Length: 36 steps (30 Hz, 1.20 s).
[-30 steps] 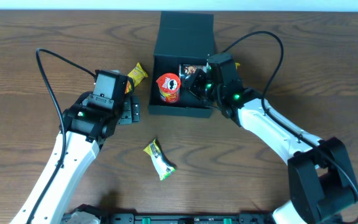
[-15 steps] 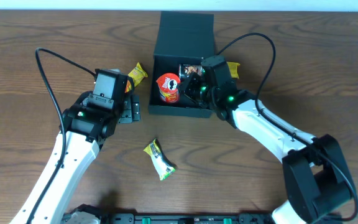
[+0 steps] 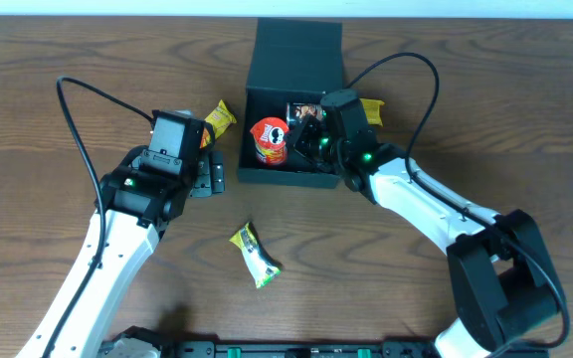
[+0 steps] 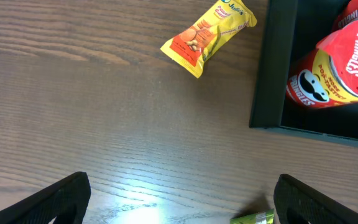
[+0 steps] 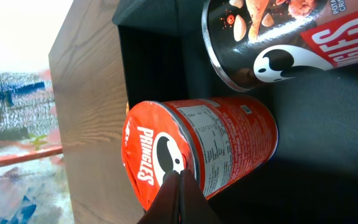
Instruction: Pack container
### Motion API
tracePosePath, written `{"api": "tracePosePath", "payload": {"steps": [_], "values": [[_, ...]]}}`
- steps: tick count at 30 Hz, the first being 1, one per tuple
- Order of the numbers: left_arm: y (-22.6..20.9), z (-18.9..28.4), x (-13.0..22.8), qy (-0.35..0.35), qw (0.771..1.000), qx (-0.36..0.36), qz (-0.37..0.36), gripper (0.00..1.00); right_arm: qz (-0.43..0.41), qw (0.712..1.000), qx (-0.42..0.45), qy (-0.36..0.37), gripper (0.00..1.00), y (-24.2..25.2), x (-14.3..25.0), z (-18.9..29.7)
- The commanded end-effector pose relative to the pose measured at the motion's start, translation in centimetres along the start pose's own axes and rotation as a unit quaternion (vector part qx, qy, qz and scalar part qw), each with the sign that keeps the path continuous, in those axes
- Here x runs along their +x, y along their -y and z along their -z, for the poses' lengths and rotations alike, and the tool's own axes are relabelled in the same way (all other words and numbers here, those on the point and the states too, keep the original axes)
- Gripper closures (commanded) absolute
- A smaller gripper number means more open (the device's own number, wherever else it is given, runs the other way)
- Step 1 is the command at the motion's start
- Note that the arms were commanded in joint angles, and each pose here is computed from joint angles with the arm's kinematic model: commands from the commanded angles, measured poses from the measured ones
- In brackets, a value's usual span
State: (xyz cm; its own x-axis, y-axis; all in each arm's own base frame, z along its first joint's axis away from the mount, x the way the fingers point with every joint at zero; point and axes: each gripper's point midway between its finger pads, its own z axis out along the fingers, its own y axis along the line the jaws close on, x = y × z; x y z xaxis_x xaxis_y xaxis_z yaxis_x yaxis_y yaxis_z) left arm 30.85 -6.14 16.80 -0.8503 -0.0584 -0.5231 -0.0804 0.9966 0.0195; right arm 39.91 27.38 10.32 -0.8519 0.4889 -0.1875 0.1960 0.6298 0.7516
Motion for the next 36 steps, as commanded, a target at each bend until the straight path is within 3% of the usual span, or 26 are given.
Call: {"api": "tracePosePath", "payload": {"steps": [1,36], "values": [[-0.1,-0.3,0.2,-0.005,1.0,-0.003,0.003,0.05,0.011,1.0,0.012,0.013,0.99,0.5,-0.7,-0.4],[-0.1,-0.3,0.2,-0.005,1.0,-0.002,0.003,0.05,0.048,0.992,0.112,0.045,0.98,5.6,-3.0,0.8]]}}
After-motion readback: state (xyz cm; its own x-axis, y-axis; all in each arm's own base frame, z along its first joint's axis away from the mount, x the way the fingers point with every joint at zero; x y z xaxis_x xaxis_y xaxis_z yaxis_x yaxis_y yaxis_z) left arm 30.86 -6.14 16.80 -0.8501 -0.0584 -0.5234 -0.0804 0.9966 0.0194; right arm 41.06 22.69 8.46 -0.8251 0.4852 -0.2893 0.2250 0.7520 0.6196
